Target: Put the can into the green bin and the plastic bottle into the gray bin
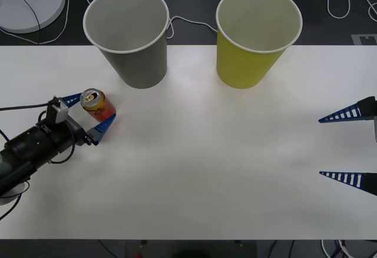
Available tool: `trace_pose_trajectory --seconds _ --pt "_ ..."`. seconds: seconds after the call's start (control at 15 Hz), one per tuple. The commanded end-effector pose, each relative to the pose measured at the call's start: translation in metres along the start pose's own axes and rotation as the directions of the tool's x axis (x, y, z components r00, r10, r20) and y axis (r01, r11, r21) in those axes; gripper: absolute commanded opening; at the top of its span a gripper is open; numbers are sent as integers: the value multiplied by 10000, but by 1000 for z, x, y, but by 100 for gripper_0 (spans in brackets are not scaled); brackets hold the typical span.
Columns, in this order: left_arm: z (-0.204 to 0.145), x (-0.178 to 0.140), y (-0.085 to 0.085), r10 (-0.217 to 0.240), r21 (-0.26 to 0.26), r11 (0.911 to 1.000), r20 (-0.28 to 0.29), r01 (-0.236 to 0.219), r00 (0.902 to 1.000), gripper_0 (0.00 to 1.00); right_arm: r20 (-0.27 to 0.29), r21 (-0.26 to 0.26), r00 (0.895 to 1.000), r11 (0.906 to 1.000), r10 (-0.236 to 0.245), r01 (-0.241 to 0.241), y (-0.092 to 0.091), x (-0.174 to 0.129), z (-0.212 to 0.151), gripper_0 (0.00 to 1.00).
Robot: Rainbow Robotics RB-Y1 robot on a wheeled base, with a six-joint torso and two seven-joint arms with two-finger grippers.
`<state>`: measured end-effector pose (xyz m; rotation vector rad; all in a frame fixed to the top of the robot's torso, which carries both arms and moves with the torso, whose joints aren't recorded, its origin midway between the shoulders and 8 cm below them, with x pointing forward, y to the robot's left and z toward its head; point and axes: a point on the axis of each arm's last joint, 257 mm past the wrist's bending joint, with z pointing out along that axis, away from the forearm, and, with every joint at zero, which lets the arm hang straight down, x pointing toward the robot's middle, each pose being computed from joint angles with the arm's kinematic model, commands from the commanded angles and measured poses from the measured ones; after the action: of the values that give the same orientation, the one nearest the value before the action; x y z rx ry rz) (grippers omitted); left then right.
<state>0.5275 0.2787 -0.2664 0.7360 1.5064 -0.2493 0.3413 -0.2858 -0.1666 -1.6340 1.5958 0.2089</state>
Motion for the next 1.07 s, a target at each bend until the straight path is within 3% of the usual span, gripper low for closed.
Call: trace_pose_trajectory --seconds 0.07,0.33,0.4,0.47,0.53,0.6,1.07 --pt "6 0 -1 -37 -82 10000 -44 36 10000 100 0 0 10000 10000 0 0 0 0 0 100" --pt "11 1 -2 -8 -115 9999 -116 6 9999 100 0 0 10000 10000 0 0 0 0 0 100" --pt "12 0 -2 38 -85 10000 -126 -39 9999 70 0 0 10000 10000 0 0 0 0 0 100" --pt "11 1 -2 11 -100 9999 -144 -12 9999 32 0 0 10000 10000 0 0 0 0 0 100" --pt "12 1 -1 22 -98 9999 -134 -23 9999 5 0 0 10000 10000 0 0 0 0 0 100" --pt "12 0 -2 10 -96 10000 -125 -11 9999 0 0 0 10000 10000 0 0 0 0 0 100" --pt "12 -3 1 167 -90 9998 -145 -168 9998 0 0 0 10000 10000 0 0 0 0 0 100"
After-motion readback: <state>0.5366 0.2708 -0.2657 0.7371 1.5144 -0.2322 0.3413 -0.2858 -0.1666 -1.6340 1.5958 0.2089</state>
